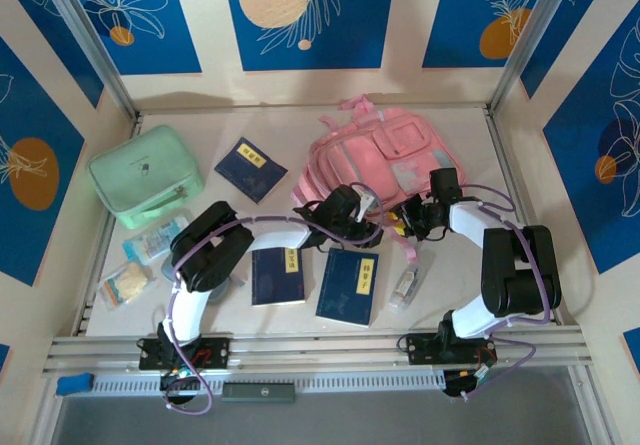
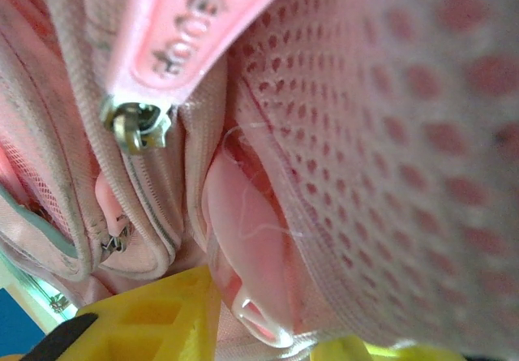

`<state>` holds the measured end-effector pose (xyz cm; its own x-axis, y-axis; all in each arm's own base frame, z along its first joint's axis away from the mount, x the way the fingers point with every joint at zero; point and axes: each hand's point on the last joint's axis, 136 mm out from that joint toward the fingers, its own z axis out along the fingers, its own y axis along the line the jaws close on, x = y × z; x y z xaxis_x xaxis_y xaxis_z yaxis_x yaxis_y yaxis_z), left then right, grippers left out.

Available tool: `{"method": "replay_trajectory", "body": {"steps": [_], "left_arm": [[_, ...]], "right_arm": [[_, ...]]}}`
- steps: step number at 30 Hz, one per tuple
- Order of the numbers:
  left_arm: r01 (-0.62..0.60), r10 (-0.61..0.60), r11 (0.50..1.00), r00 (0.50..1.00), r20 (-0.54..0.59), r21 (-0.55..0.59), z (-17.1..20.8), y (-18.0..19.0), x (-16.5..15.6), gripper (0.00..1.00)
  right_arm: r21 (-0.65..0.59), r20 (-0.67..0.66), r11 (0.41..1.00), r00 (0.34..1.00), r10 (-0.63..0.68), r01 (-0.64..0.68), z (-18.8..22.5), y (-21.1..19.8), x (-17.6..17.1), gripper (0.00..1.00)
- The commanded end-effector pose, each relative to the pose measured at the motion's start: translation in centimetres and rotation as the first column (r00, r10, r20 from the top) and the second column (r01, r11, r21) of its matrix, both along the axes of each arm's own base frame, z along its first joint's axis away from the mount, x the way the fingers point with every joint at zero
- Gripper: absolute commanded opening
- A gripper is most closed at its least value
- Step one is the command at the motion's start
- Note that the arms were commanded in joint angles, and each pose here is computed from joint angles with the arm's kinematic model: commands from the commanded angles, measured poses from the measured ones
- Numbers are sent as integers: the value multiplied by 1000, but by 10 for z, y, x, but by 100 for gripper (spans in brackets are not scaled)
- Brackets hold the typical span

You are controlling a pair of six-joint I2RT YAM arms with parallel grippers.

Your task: Pack books, pencil case, and school supplies into a backpack

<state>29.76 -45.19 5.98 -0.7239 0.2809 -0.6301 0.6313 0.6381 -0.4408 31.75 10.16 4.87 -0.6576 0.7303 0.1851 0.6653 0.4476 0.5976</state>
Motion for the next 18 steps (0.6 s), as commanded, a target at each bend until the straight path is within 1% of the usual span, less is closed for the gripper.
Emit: {"method": "replay_trajectory", "body": {"steps": [1, 7, 11, 13, 18], "left_arm": [[16, -14, 999, 999, 34, -43, 5, -14, 11, 52], [1, 3, 995, 999, 47, -97, 0, -21, 16, 52], [-15, 20, 994, 999, 43, -110, -4, -24, 18, 47], [-2, 8, 991, 999, 41, -134, -3, -29, 15, 41], [-15, 21, 992, 999, 45, -128, -4, -27, 12, 27]], "right_arm": [[-5, -7, 1000, 1000, 7, -7, -1, -1, 3, 31], [-10, -5, 1000, 1000, 4, -4, -2, -2, 5, 25], [-9, -7, 1000, 1000, 4, -4, -3, -1, 5, 22], [-13, -8, 1000, 1000, 1, -1, -4, -2, 5, 21], [-12, 0, 1000, 1000, -3, 3, -2, -2, 9, 15]]}}
